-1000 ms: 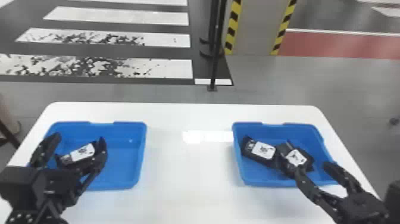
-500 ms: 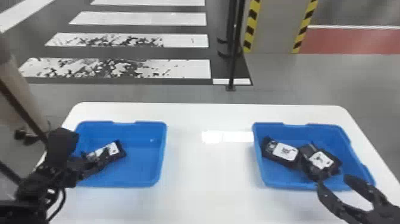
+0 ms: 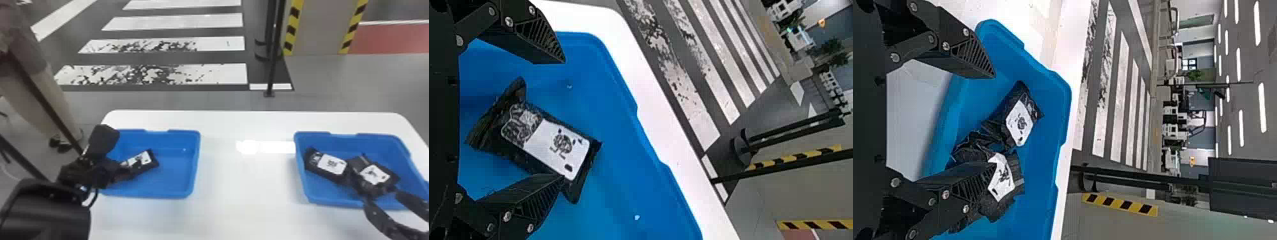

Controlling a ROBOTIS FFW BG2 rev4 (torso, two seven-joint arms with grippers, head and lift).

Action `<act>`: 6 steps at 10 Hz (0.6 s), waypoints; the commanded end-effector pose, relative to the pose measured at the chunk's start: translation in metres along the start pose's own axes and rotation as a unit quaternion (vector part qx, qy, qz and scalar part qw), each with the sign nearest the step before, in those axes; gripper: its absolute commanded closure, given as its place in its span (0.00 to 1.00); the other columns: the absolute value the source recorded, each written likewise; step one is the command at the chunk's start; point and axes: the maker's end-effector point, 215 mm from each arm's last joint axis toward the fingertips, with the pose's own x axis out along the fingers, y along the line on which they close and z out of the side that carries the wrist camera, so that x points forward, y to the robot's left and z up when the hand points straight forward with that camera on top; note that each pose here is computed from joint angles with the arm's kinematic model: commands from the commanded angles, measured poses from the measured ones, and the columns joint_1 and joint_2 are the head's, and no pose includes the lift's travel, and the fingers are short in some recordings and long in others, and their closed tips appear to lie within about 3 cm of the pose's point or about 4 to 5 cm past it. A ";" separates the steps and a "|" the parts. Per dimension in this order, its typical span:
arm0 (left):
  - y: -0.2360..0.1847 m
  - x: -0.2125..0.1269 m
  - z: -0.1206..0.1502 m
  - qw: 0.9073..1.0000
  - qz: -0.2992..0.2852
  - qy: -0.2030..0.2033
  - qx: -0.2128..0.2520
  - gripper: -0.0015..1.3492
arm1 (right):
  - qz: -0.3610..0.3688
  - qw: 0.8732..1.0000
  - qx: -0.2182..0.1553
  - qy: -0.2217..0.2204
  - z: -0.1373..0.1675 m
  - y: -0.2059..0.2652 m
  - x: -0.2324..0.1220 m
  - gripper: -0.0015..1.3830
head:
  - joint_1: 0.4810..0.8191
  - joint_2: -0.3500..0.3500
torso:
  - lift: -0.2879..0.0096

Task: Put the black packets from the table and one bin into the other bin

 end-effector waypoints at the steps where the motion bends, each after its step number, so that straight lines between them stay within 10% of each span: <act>1: -0.022 0.011 -0.003 1.000 -0.029 0.008 -0.004 0.17 | 0.002 1.000 0.002 0.000 -0.001 0.001 0.002 0.32 | 0.63 0.61 | 0.60; 6: -0.024 0.031 -0.033 0.997 -0.046 0.054 0.010 0.17 | 0.012 1.000 0.009 -0.005 0.002 0.007 0.005 0.32 | 0.63 0.57 | 0.60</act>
